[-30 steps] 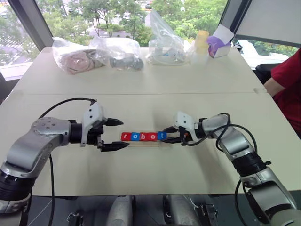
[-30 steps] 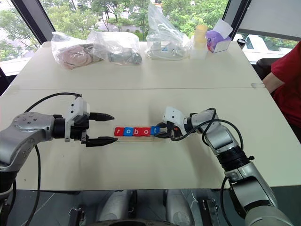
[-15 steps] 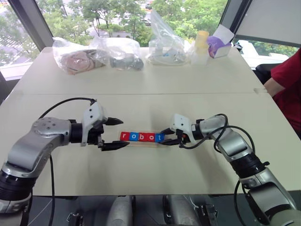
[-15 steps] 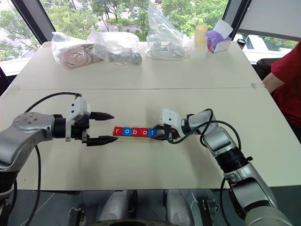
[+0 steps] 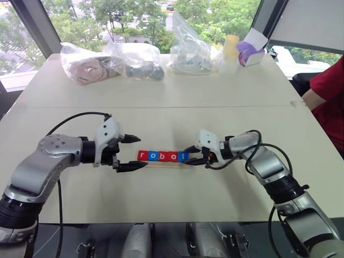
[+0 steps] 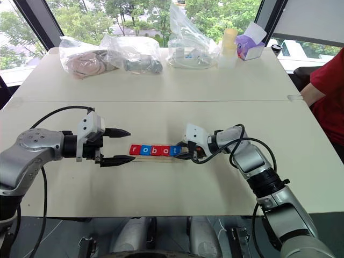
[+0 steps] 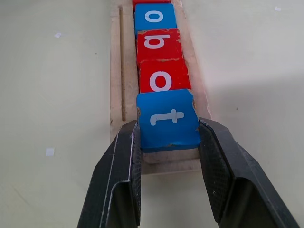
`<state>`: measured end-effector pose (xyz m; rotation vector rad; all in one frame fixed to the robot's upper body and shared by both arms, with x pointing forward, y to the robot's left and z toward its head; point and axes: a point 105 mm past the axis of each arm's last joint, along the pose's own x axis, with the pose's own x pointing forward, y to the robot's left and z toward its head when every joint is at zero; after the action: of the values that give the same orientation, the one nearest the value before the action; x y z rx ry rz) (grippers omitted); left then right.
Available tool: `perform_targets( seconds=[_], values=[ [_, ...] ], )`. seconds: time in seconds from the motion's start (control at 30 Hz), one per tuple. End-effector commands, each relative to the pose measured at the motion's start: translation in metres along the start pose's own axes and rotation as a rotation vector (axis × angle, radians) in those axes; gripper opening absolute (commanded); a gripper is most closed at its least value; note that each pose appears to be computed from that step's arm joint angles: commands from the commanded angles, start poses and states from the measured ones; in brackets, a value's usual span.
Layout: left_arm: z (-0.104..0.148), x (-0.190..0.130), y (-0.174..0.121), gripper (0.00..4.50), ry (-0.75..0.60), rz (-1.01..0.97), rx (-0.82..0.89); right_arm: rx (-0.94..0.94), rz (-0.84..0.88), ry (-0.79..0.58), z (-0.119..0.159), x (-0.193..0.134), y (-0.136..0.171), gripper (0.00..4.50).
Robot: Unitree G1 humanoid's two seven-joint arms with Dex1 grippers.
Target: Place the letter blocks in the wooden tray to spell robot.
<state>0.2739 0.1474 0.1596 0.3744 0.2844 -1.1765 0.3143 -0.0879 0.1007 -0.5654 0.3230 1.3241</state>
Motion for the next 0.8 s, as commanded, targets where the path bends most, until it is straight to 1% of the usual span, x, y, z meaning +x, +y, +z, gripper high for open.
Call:
perform_targets(
  seconds=[0.03,0.37,0.8],
  values=[
    [0.0092,-0.0016,0.0019,4.5,-0.02,0.008,0.043,-0.02,-0.021,-0.008,0.0084,-0.0087,0.0006,1.12],
    [0.0094,0.0009,0.0023,4.5,-0.024,0.003,0.044,0.004,-0.059,-0.012,0.0129,-0.01,-0.0012,1.12],
    [0.0093,0.0003,0.0023,4.5,-0.023,0.005,0.046,-0.003,-0.039,-0.01,0.013,-0.0011,-0.0003,1.12]
  ],
)
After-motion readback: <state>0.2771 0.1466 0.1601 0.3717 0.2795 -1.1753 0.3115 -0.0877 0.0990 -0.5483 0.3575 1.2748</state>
